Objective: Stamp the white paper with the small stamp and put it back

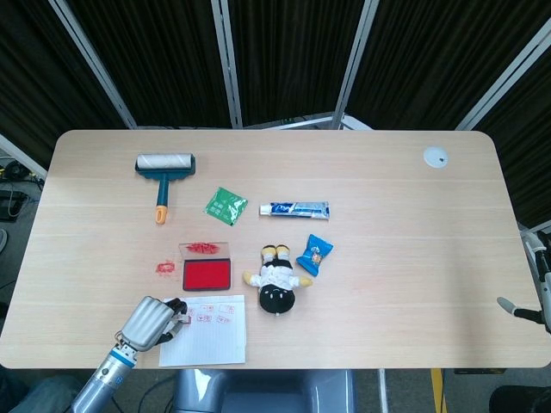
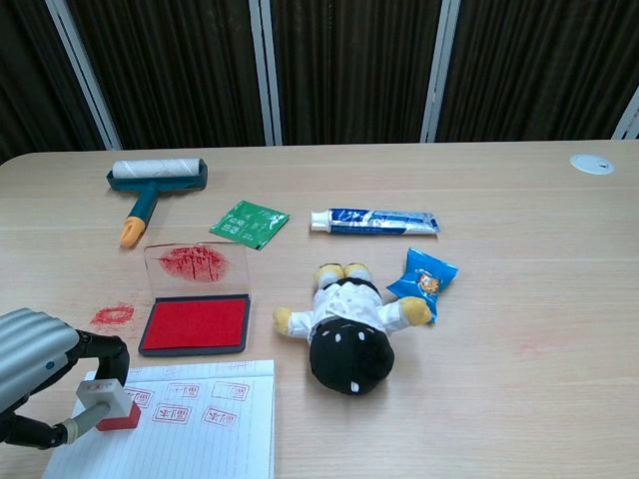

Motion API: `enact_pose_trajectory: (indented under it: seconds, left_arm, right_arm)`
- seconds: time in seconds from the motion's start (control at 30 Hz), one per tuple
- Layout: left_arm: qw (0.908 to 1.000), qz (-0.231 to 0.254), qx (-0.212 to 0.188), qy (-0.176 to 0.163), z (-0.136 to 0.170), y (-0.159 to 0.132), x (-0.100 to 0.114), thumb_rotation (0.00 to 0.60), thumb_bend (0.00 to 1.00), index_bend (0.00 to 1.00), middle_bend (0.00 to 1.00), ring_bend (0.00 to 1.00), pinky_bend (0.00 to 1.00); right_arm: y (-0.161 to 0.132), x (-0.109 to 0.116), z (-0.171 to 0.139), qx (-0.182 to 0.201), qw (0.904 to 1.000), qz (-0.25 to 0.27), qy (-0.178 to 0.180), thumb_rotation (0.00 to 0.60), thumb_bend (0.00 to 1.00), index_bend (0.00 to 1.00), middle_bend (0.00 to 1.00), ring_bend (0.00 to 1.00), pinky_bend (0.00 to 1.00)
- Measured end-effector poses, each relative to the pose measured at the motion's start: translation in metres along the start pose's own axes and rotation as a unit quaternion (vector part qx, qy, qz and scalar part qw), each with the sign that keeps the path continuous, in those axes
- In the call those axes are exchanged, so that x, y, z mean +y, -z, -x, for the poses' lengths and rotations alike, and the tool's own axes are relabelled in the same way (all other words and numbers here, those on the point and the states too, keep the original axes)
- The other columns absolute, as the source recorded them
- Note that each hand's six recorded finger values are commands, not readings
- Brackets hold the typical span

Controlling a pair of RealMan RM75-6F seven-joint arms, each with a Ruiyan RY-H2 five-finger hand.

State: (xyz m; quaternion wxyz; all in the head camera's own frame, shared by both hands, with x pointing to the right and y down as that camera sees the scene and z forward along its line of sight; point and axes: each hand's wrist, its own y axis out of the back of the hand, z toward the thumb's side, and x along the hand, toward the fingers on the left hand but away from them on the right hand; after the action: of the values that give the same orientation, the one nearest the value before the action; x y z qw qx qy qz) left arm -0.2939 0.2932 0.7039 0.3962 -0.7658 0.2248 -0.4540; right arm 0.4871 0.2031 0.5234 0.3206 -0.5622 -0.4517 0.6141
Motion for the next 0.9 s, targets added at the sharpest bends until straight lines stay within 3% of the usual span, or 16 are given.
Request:
enact_pose_trajectory:
  seconds: [0.9]
  left_arm:
    - [0.9998, -0.004, 0.0, 0.019, -0.001, 0.0, -0.014, 0.6, 0.43, 0.59, 0.57, 0.87, 0.84]
  right_arm:
    - [0.001, 0.001, 0.0, -0.001, 1.0, 0.002, 0.0, 0.6, 0.0, 0.0, 0.0, 0.0, 0.0]
